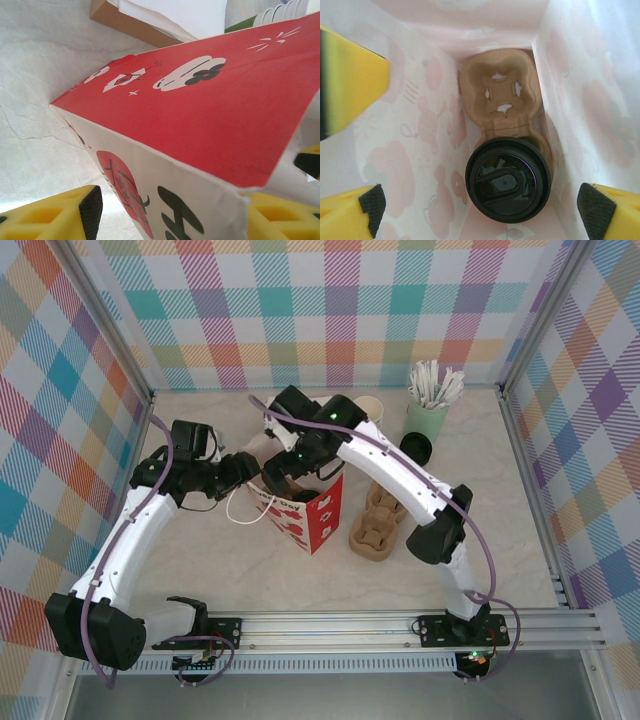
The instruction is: Pack the takeout coffee
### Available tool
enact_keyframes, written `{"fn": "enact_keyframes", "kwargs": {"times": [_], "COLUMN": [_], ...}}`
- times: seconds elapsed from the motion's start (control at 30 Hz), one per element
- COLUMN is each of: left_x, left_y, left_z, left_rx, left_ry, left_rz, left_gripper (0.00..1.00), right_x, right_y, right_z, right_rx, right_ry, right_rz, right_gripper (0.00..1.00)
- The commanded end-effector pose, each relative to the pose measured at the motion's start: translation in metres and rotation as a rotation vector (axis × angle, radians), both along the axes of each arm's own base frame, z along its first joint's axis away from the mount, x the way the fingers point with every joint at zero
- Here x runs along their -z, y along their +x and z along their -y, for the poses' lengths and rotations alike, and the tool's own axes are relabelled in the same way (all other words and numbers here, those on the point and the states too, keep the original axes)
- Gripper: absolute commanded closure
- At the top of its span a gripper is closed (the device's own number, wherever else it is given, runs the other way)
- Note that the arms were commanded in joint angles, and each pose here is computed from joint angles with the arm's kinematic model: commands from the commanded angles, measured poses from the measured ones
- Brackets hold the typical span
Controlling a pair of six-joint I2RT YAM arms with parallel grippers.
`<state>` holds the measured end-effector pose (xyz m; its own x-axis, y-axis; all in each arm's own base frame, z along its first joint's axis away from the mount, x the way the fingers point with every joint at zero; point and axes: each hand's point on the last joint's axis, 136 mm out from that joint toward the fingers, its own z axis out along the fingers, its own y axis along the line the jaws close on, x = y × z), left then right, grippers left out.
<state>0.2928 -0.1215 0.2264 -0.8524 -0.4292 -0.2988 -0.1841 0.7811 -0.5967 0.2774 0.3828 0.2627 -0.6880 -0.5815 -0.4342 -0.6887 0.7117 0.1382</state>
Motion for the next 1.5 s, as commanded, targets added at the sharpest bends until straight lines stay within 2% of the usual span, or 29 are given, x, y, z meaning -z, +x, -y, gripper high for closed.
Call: {"fn": "enact_keyframes", "kwargs": {"times": [0.0, 0.33, 0.5, 0.67, 0.77, 1.03, 1.23, 1.47], "left_x": [0.002, -0.012, -0.019, -0.030, -0.041, -0.070, -0.088, -0.092], "left_y": [0.000, 0.005, 0.006, 0.005, 0.004, -0.009, -0.028, -0.050], "left_z": [-0.001, 0.003, 0.003, 0.001, -0.004, -0.016, -0.022, -0.036], "left_rx": [-0.012, -0.016, -0.022, -0.022, -0.035, -0.074, -0.083, -0.116], "left_ry": [-0.020, -0.051, -0.055, -0.047, -0.026, -0.003, -0.008, 0.023], "left_rz": [-0.004, 0.016, 0.026, 0.049, 0.075, 0.175, 0.247, 0.318], "left_gripper": [0.34, 0.25, 0.21, 0.13, 0.08, 0.04, 0.02, 0.01], "right_x": [-0.041, -0.098, -0.111, -0.114, -0.108, -0.082, -0.062, -0.034], "right_y": [-0.006, -0.013, -0.012, -0.011, -0.008, 0.006, 0.008, 0.008], "right_z": [0.013, 0.045, 0.084, 0.131, 0.164, 0.241, 0.263, 0.274], "right_rx": [0.027, 0.079, 0.157, 0.251, 0.320, 0.502, 0.553, 0.582], "right_ry": [0.076, 0.177, 0.159, 0.135, 0.107, 0.044, 0.013, -0.023], "right_rz": [0.039, 0.118, 0.166, 0.198, 0.209, 0.213, 0.198, 0.185], "right_gripper": [0.00, 0.00, 0.01, 0.02, 0.02, 0.04, 0.05, 0.05]}}
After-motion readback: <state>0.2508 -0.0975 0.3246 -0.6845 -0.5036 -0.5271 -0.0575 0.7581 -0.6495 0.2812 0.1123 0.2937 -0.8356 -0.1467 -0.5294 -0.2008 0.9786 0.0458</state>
